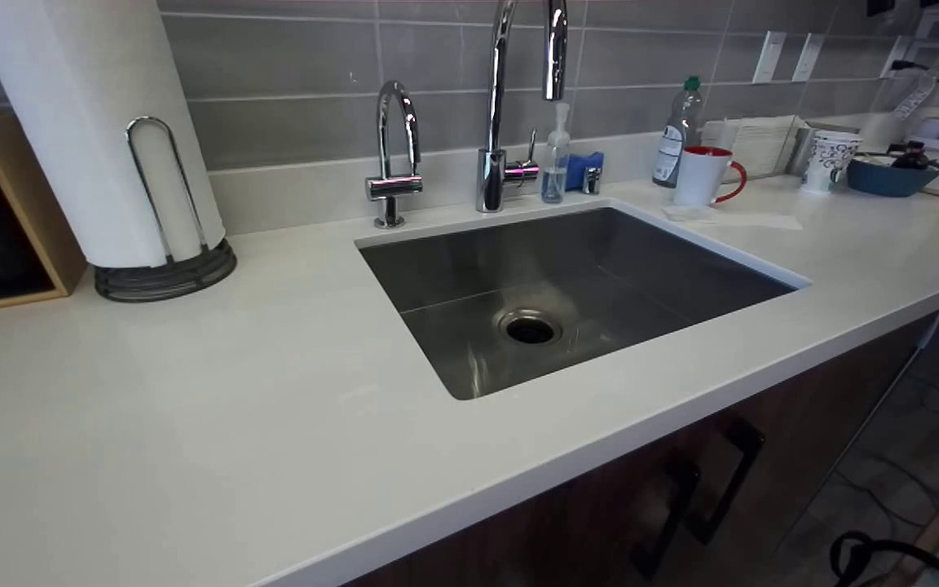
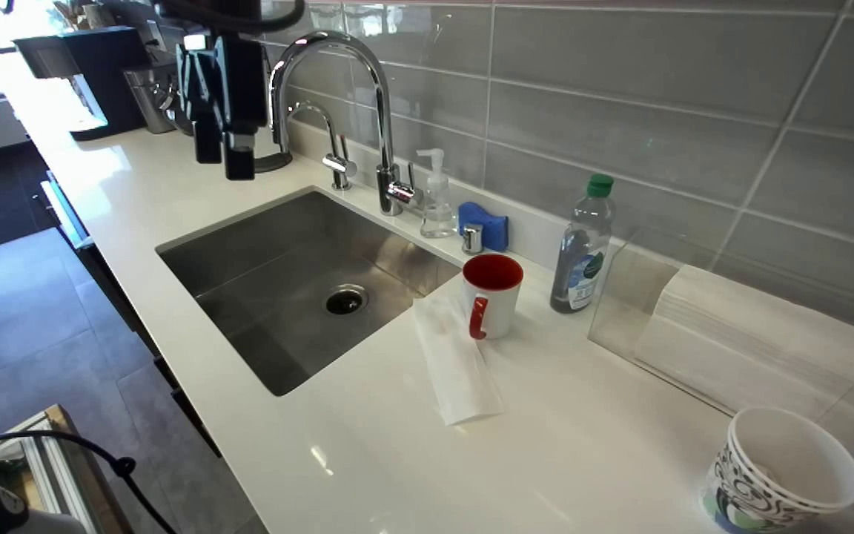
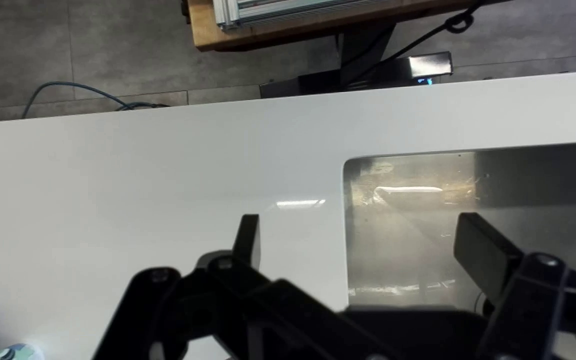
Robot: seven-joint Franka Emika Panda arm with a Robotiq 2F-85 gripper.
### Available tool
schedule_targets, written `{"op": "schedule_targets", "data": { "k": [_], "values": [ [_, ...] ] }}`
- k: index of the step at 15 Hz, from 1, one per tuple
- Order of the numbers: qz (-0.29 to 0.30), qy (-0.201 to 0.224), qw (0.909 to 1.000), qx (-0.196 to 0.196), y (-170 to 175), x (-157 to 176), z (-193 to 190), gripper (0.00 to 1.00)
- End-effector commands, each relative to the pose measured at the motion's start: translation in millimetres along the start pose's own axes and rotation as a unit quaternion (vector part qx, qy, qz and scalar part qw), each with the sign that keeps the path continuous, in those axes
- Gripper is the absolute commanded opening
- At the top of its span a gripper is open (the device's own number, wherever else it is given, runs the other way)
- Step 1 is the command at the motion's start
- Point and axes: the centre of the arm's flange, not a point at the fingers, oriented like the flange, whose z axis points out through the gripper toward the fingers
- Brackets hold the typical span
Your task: Move the big tap nozzle to the right
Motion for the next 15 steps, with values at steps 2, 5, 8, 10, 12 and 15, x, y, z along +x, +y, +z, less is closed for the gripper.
{"op": "schedule_targets", "data": {
  "k": [2, 5, 8, 10, 12, 15],
  "values": [
    [0.016, 0.007, 0.9986, 0.051, -99.1, -19.0, 3.4, 1.0],
    [0.042, 0.054, 0.9938, 0.088, -162.2, -14.7, -10.5, 1.0],
    [0.057, 0.147, 0.9831, 0.093, -221.3, -9.4, -34.5, 1.0],
    [0.031, 0.212, 0.973, 0.086, -256.0, -7.4, -46.8, 1.0],
    [0.018, 0.2, 0.9752, 0.093, -246.4, -18.7, -42.9, 1.0],
    [0.014, 0.204, 0.9747, 0.091, -254.9, -19.5, -40.6, 1.0]
  ]
}}
